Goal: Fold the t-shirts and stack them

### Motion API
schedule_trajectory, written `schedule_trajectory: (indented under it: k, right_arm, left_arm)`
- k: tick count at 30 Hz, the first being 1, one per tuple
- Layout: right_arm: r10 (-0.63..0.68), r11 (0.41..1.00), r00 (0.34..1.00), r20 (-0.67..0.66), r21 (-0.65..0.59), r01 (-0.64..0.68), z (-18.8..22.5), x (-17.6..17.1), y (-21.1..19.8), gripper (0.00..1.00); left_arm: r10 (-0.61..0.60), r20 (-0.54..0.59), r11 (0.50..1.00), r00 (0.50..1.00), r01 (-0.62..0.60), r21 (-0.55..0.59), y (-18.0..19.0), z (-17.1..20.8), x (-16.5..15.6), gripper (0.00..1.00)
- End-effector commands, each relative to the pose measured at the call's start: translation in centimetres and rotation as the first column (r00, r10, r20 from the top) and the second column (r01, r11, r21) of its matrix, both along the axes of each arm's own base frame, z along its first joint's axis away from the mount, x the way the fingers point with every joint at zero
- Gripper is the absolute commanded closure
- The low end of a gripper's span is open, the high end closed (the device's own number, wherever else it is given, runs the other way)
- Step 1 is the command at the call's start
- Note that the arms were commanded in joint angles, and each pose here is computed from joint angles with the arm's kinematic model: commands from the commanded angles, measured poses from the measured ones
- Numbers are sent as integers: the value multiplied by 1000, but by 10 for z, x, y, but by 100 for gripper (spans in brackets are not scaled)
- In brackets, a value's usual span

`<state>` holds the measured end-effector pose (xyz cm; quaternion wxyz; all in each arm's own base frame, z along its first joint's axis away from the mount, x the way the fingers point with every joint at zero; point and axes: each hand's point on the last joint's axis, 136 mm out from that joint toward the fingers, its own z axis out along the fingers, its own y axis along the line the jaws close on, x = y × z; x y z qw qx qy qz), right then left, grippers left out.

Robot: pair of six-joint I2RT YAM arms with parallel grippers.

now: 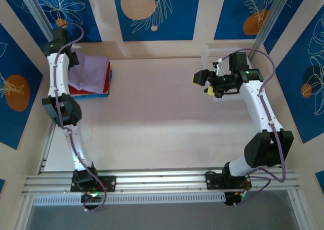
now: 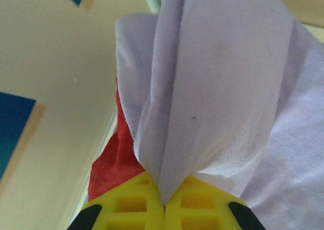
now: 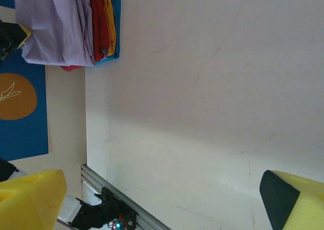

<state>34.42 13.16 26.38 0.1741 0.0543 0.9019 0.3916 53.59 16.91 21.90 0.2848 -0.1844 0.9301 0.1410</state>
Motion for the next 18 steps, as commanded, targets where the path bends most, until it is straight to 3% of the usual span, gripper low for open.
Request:
schedule_trajectory:
  k: [1,5,7,8,10,14,18]
  right_arm:
    - [25,1000,999,-25,-9,-26,1,-9,2,1]
    - [26,1000,999,-31,-13,-26,0,-12,2,1]
    - [25,1000,999,-31,-13,-26,1,-12,2,1]
    - [27,1000,999,-31,-11,-27,1,-12,3,1]
    - [27,1000,999,-28,-11,-27,3,-12,3,1]
    - [15,999,1000,-14,-35,-15,7,-16,0,1]
    - [-4,996,1000,12,-85,5,3,-20,-8,1]
  left_arm:
    - [64,73,993,995,-56,-106,18,-1,4,100]
    - [99,44,968,994,-85,-236,30,-27,-1,100]
    - [107,17,958,994,-98,-270,33,-41,-4,58]
    - [119,-1,955,993,-115,-273,37,-48,-6,48]
    - [129,-27,954,991,-132,-270,42,-59,-8,40]
    - [151,-33,957,988,-155,-246,46,-54,-14,12]
    - [162,47,961,986,-147,-232,41,-27,-21,1]
